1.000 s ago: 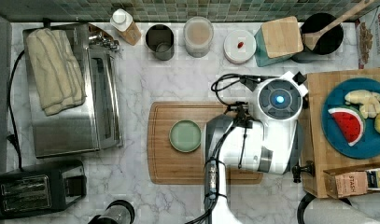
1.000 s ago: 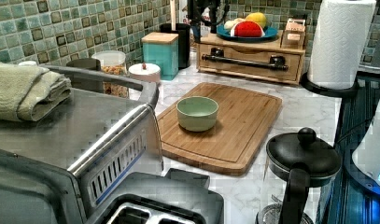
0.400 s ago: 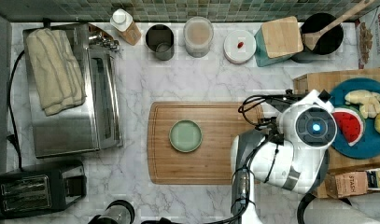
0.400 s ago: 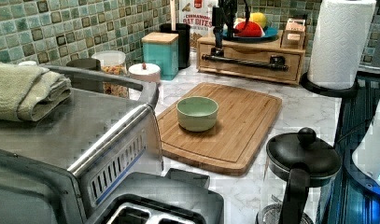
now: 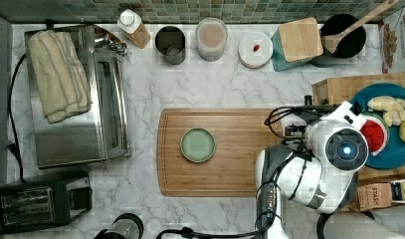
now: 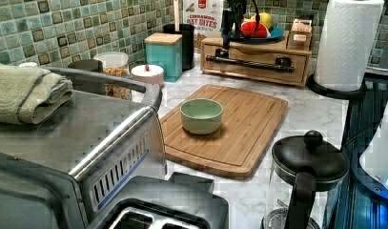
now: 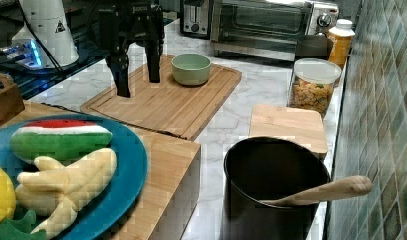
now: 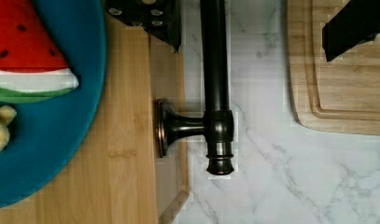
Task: Open the drawer.
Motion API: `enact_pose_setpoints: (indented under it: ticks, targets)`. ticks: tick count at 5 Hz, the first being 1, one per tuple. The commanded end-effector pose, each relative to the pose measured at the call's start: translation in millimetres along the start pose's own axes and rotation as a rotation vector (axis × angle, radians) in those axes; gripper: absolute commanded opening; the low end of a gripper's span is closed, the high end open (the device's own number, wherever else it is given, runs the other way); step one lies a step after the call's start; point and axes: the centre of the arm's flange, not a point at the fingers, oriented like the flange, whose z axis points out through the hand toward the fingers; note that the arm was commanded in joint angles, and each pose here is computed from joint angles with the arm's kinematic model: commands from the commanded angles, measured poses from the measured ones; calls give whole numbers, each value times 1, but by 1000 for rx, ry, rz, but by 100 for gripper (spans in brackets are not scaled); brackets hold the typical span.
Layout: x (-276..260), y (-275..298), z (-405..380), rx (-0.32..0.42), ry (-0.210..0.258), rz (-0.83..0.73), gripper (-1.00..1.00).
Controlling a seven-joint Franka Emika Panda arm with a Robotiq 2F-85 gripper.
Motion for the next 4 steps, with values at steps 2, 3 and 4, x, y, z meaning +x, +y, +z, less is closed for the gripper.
enact_pose_setpoints:
  ticks: [2, 3, 4]
  targets:
    - [-32, 7, 34, 38, -20, -10, 100]
    - [-37, 9, 44, 16, -38, 6, 100]
    - [-42, 21, 65, -10, -7, -6, 100]
